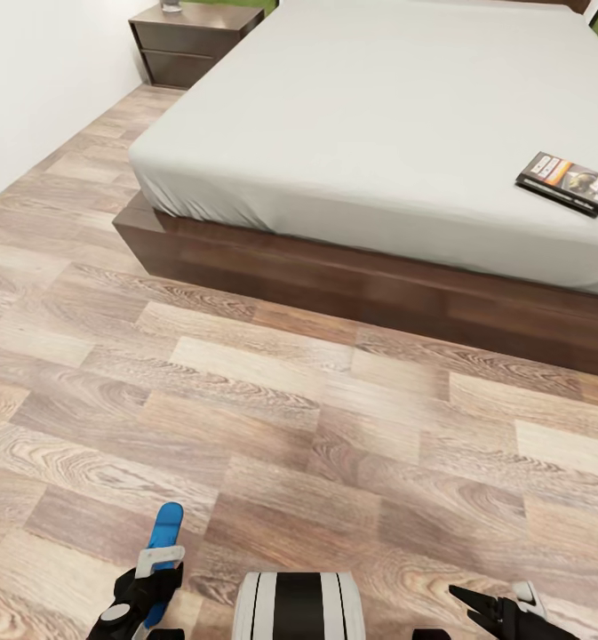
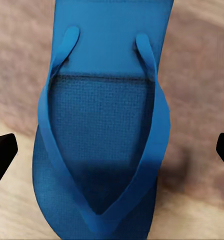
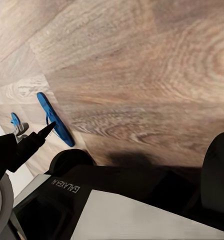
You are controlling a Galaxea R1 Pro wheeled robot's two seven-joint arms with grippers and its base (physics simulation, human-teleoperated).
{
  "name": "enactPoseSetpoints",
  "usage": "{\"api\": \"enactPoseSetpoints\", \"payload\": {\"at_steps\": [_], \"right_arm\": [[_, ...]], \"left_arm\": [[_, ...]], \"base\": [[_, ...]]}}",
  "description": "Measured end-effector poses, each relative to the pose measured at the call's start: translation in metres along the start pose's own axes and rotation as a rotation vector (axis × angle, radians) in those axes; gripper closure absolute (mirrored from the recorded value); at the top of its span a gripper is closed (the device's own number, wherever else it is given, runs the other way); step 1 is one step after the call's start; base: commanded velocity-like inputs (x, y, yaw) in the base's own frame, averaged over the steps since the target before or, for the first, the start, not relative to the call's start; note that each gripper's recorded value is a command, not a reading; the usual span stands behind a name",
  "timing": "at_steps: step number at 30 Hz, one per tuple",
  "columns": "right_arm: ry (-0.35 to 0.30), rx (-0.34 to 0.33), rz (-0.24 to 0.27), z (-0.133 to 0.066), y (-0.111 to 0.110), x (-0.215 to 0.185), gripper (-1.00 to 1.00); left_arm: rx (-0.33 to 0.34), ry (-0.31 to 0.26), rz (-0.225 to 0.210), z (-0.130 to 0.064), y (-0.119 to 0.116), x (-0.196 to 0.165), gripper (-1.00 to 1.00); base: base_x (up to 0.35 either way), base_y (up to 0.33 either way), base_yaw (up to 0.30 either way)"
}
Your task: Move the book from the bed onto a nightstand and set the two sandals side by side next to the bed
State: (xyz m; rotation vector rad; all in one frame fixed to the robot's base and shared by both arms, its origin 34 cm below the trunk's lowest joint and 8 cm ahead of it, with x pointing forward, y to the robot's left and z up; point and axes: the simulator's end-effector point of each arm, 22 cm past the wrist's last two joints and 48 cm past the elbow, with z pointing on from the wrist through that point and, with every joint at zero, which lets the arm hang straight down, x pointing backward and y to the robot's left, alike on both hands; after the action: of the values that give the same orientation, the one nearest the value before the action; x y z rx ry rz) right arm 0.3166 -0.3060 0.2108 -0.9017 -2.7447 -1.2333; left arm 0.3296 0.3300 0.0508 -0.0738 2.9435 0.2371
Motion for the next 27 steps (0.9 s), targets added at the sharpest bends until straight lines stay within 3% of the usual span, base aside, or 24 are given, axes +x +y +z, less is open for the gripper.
{"api": "enactPoseSetpoints", "payload": {"at_steps": [27], "right_arm": [[0.009,0.008,0.011,0.0018,-0.0052,0.0028,-1.0]], "left_arm": [[-0.002,0.016,0.002,0.003,0.0001,0.0078,-1.0]], "base": [[0.011,0.0,0.0]]}}
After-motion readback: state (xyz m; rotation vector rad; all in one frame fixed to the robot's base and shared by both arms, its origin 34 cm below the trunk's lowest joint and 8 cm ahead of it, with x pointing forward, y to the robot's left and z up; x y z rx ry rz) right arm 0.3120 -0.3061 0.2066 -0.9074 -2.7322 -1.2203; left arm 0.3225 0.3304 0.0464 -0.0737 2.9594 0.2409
